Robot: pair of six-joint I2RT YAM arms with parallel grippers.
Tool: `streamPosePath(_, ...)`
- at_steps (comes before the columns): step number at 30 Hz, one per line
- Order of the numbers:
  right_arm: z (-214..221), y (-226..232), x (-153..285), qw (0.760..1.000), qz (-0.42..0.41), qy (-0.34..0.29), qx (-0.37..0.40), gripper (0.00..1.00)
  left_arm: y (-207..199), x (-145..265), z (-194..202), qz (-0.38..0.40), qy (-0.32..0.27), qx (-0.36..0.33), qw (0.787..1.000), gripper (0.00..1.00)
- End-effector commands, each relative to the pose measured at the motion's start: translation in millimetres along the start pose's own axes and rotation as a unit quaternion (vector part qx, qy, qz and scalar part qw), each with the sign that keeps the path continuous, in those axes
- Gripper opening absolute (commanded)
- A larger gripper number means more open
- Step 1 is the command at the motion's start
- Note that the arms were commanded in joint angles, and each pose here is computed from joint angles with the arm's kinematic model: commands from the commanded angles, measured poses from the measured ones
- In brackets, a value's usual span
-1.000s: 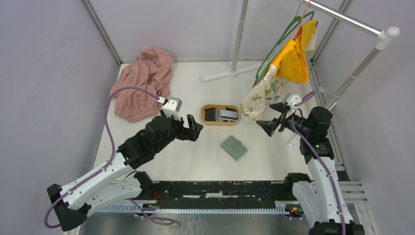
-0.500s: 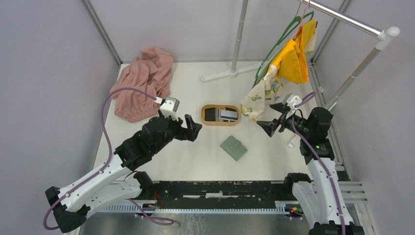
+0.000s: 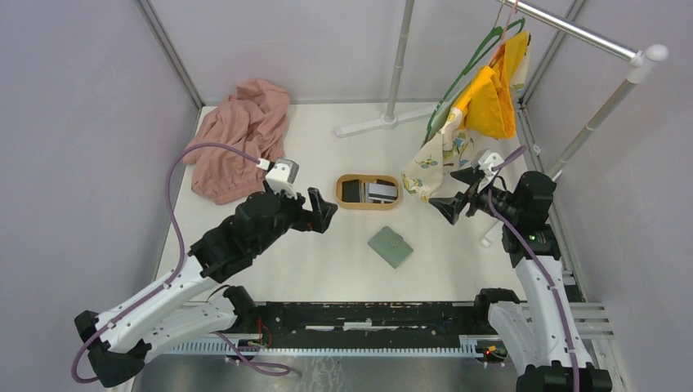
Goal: Put the credit cards into the card holder
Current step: Reset both arms
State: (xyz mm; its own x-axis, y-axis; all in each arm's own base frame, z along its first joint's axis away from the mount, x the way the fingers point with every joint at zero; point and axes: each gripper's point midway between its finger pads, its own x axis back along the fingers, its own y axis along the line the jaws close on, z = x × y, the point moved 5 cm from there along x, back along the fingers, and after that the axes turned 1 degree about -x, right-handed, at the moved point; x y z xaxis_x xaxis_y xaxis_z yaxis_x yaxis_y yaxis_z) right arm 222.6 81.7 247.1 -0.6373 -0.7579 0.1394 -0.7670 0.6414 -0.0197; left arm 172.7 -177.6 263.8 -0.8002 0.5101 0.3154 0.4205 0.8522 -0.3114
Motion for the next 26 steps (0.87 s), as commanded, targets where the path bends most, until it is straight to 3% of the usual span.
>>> streamPosePath(1,-47,-12,2,0.999,0.016,-0.021,0.034,0.98,-12,11,-50,0.011,-0.058,-0.015,0.998,1.00)
streamPosePath(7,-76,-19,7,0.997,0.051,-0.038,0.047,0.98,-25,24,-80,0.035,-0.085,-0.017,0.996,1.00)
streamPosePath(15,-80,-28,17,0.989,0.135,-0.058,0.009,0.98,-22,30,-80,0.036,-0.090,-0.020,0.995,1.00)
streamPosePath(26,-76,-29,14,0.990,0.131,-0.061,0.003,0.98,-20,30,-74,0.034,-0.086,-0.023,0.995,1.00)
